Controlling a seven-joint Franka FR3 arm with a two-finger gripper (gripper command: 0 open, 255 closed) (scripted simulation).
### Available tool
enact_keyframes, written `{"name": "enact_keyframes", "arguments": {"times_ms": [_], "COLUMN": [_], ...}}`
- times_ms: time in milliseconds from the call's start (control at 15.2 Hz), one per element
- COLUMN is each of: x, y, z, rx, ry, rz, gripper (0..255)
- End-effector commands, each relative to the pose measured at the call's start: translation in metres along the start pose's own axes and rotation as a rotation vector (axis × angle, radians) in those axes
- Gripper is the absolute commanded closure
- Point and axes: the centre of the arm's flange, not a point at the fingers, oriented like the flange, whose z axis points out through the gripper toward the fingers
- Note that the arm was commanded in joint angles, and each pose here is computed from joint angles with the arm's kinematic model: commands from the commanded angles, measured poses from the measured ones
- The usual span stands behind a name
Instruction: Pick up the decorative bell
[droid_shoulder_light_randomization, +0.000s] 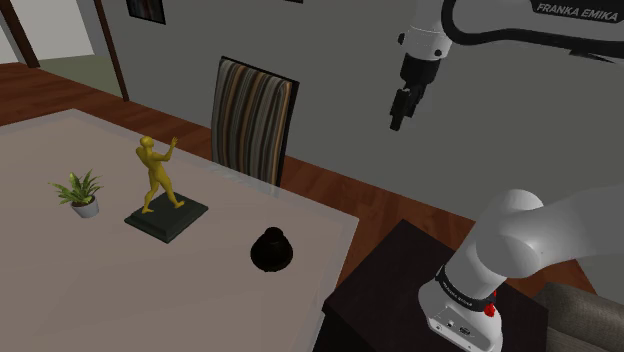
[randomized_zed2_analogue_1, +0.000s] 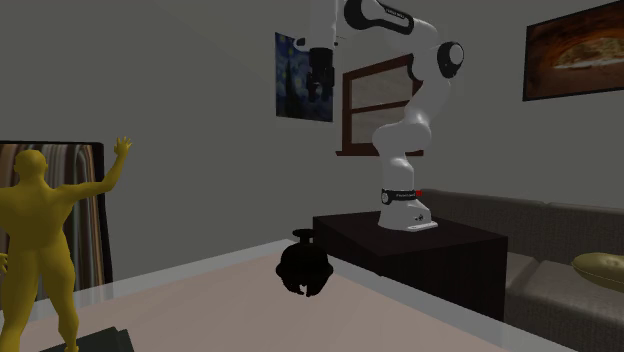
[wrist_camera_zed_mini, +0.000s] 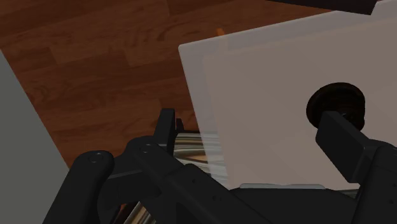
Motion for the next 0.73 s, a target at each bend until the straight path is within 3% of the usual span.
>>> {"name": "enact_keyframes", "arguments": {"times_ms": [0,660], "x": [0.0,0.043], "y": [0.0,-0.088], "z": [0.0,0.087], "rx": [0.0,0.005], "ry": [0.0,0.018], "rz": [0.0,0.014], "gripper": [0,0]}}
